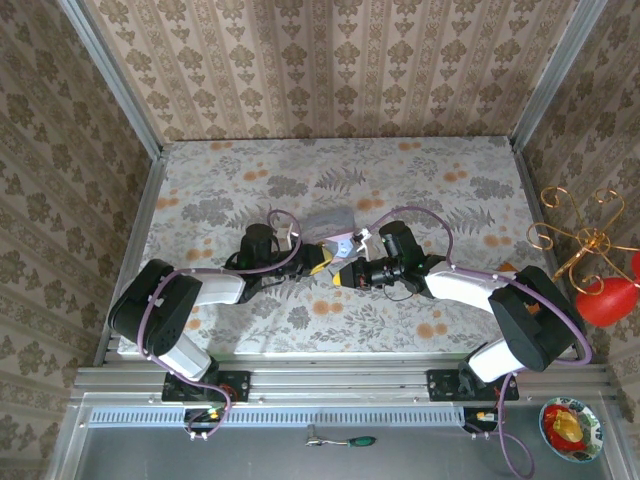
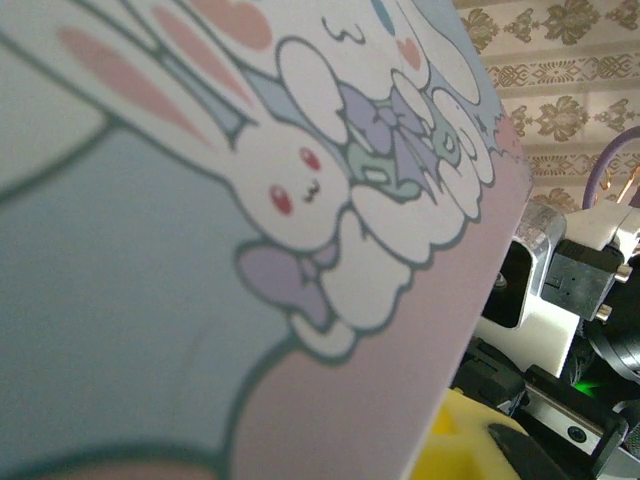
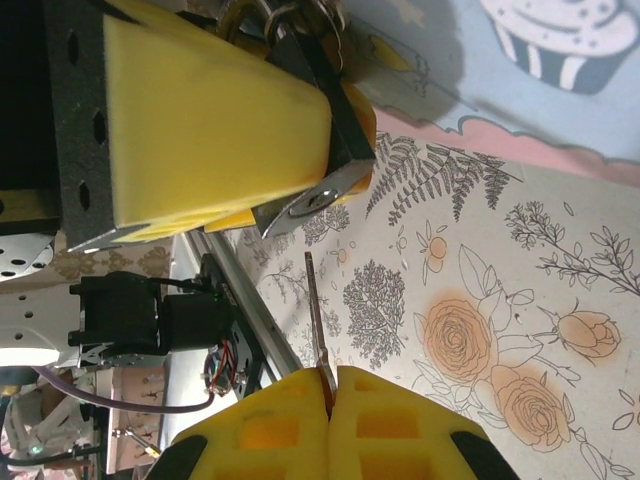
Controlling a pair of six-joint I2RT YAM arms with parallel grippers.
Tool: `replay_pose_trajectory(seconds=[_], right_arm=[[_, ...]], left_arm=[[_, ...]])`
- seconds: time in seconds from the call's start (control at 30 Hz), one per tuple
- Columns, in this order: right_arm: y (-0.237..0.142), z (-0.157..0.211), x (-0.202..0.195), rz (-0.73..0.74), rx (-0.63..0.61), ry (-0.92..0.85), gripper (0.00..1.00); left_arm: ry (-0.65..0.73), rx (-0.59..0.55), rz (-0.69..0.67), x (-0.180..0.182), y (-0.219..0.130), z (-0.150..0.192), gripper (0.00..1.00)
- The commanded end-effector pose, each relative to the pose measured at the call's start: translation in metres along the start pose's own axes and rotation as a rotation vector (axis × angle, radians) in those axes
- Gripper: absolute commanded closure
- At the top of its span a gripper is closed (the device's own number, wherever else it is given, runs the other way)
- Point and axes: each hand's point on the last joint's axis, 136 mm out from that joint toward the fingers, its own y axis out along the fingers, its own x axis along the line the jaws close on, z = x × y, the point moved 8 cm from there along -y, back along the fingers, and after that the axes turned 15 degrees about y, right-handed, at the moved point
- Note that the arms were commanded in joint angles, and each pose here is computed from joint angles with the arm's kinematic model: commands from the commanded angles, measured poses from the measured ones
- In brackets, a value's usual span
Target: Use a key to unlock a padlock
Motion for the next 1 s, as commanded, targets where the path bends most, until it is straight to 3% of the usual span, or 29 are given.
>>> replay_pose_trajectory(seconds=[0.0,0.97], right_arm=[[0.001,0.001,0.007,-0.023,0.035,-0.001,1.00],[-0.008,-0.010,0.014,-0.080,-0.004,0.019,1.00]], left_arm=[[0.070,-0.005,0.085,-0.015,-0.002,-0.005,1.00],[0.067,0.037,0.103,-0.014,-0.005,0.005,1.00]])
